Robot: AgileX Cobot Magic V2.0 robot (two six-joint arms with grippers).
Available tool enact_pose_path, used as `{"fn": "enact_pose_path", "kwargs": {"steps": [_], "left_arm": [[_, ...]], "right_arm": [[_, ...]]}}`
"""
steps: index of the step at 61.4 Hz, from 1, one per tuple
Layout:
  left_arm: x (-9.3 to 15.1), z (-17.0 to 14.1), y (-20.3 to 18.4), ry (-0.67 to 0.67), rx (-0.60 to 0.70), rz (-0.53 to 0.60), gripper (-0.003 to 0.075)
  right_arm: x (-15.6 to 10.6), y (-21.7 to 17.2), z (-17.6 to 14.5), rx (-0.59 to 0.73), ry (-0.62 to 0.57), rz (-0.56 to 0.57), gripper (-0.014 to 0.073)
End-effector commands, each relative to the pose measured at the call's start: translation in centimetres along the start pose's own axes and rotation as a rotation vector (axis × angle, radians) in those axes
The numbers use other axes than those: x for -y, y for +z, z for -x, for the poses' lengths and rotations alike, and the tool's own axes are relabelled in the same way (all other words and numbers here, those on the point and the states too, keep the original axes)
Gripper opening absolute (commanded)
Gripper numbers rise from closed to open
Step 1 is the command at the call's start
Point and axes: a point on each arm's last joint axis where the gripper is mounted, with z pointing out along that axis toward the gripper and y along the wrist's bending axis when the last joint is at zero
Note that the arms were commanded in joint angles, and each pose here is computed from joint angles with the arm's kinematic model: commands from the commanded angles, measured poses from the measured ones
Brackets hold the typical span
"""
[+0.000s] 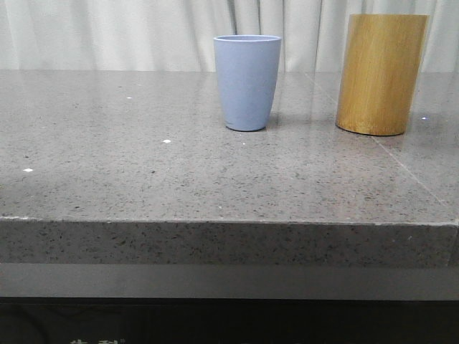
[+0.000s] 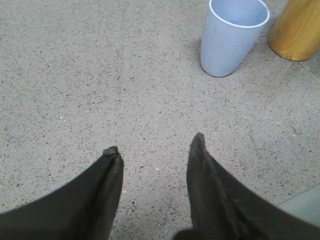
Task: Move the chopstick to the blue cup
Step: 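Lift the pink chopstick and lower it into the blue cup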
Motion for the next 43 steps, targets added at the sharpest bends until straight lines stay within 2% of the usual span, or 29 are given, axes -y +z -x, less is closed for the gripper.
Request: {"fn": "enact_pose_path", "kwargs": {"steps": [1, 15, 29, 36, 43], "left_arm": [[0.1, 1.4, -0.9, -0.011, 0.108, -0.003, 0.0316], [0.1, 1.4, -0.9, -0.011, 0.108, -0.003, 0.0316], [0.1, 1.4, -0.9, -0.013, 0.108, -0.005, 0.0316], [0.1, 1.4, -0.9, -0.014, 0.106, -0.006, 0.0316], [0.1, 1.3, -0.9, -0.014, 0.096, -0.007, 0.0316]], "right_arm": [[-0.5, 0.3, 1.1, 0.087, -0.068, -0.061, -0.0059], [0.7, 6.5, 0.0, -0.004, -0.043, -0.041, -0.0059], [1.6, 10.3, -1.2, -0.067, -0.023, -0.032, -0.0049], [1.8, 11.2, -1.5, -0.086, -0.019, -0.03, 0.0034], [1.9, 11.5, -1.7, -0.095, -0.016, -0.027, 0.0185]]}}
